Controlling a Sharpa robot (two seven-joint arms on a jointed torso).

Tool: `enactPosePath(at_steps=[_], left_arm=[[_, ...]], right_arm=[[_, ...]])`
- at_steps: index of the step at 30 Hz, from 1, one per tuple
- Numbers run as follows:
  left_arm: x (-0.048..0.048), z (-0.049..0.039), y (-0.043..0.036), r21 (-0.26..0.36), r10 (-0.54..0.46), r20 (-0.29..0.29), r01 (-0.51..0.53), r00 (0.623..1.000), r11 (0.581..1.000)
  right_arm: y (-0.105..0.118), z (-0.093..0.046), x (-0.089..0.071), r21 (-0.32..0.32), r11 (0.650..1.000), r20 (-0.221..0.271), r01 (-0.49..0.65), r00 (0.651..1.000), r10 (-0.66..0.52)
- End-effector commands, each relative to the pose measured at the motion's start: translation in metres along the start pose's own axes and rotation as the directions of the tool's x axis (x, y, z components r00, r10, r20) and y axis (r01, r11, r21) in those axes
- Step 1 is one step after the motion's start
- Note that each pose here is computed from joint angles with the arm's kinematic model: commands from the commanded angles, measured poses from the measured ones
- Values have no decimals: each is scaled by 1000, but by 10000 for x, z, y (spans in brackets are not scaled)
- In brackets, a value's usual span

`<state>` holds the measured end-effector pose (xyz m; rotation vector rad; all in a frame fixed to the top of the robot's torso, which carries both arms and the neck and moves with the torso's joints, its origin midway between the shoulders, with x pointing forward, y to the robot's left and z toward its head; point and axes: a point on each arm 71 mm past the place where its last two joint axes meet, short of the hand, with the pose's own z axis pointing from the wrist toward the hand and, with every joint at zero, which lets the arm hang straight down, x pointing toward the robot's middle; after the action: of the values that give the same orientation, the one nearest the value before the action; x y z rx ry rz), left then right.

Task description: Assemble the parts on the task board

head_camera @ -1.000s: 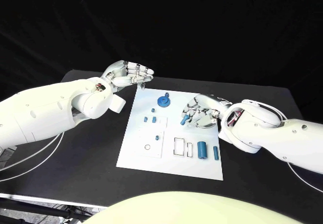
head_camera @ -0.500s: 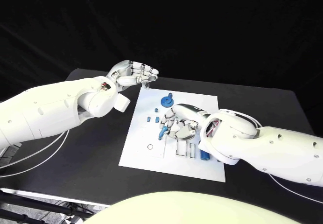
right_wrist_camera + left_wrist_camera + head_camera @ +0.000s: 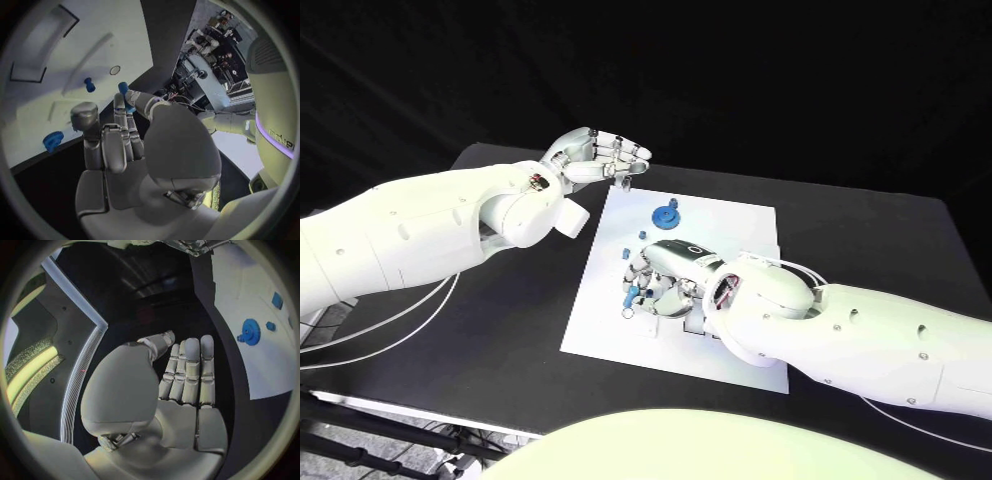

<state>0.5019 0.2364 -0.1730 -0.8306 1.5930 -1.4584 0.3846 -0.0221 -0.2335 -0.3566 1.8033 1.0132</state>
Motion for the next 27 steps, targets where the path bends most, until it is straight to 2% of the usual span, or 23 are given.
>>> enactPosePath(at_steps=[1, 13, 27], left_arm=[[27, 6, -13, 8, -5, -17, 5, 1000, 1000], [27, 5, -13, 7, -5, -18, 5, 1000, 1000], [22, 4, -10, 4, -5, -18, 5, 1000, 1000]], right_arm=[[6, 20, 26, -8, 998, 0, 69, 998, -69], [22, 64, 118, -6, 996, -12, 94, 995, -95], [7, 50, 157, -2, 995, -36, 98, 995, -98]])
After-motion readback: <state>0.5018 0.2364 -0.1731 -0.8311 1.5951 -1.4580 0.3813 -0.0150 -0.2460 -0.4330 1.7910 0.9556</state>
